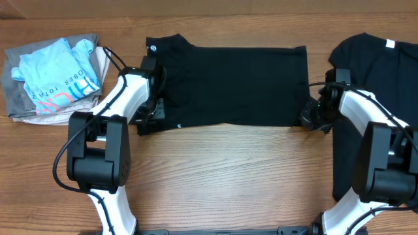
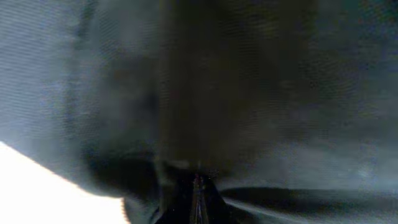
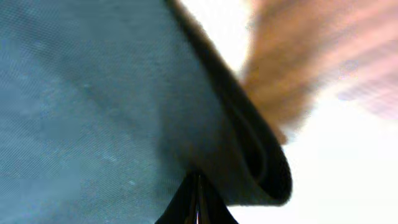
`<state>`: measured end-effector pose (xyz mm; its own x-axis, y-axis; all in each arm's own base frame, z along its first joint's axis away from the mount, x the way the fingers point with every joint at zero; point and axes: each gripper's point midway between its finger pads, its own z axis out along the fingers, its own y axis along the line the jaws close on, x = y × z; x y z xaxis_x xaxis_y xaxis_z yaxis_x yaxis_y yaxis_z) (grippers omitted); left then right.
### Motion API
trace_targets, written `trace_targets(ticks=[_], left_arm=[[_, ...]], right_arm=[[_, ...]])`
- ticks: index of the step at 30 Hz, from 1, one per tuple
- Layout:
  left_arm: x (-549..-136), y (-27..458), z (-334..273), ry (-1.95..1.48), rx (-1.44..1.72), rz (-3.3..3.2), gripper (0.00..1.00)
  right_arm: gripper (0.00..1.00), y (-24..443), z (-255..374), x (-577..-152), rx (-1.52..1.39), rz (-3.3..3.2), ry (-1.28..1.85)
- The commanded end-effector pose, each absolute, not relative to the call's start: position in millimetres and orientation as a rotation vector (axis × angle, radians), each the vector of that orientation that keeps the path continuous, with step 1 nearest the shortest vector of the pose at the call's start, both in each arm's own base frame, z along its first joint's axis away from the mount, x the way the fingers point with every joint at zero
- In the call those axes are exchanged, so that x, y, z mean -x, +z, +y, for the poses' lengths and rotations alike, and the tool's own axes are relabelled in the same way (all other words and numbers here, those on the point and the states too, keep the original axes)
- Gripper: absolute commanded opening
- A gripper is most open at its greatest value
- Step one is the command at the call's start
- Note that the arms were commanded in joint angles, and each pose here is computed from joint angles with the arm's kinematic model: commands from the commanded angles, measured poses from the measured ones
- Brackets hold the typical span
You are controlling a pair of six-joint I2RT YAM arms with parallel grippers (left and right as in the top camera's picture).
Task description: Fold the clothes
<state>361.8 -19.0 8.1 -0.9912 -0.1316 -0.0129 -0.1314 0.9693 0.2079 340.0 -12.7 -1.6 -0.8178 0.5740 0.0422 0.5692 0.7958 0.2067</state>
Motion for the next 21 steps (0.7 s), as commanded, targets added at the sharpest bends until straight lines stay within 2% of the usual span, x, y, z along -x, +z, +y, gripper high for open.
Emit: trace_targets(ticks=[1, 10, 16, 18, 21], left_arm=[[-359, 15, 1, -0.484, -0.196, -3.103, 0.04], [-350, 15, 0, -0.469, -0.17, -3.064, 0.04], [-353, 32, -1, -0.468, -0.207, -3.058, 0.04], [-360, 47, -4, -0.446, -0.218, -3.073, 0.04], [-371, 71, -16, -0.352, -0.229, -3.114, 0.04]], right_arm=[[0.04, -26, -55, -293, -1.184, 3.012, -0.011], [0.04, -16, -72, -282, -1.263, 3.034, -0.019], [0.04, 11, -75, -297, -1.227, 3.046, -0.01], [0.04, 28, -72, -305, -1.216, 3.049, 0.033], [0.04, 53, -48, -325, -1.039, 3.069, 0.257]])
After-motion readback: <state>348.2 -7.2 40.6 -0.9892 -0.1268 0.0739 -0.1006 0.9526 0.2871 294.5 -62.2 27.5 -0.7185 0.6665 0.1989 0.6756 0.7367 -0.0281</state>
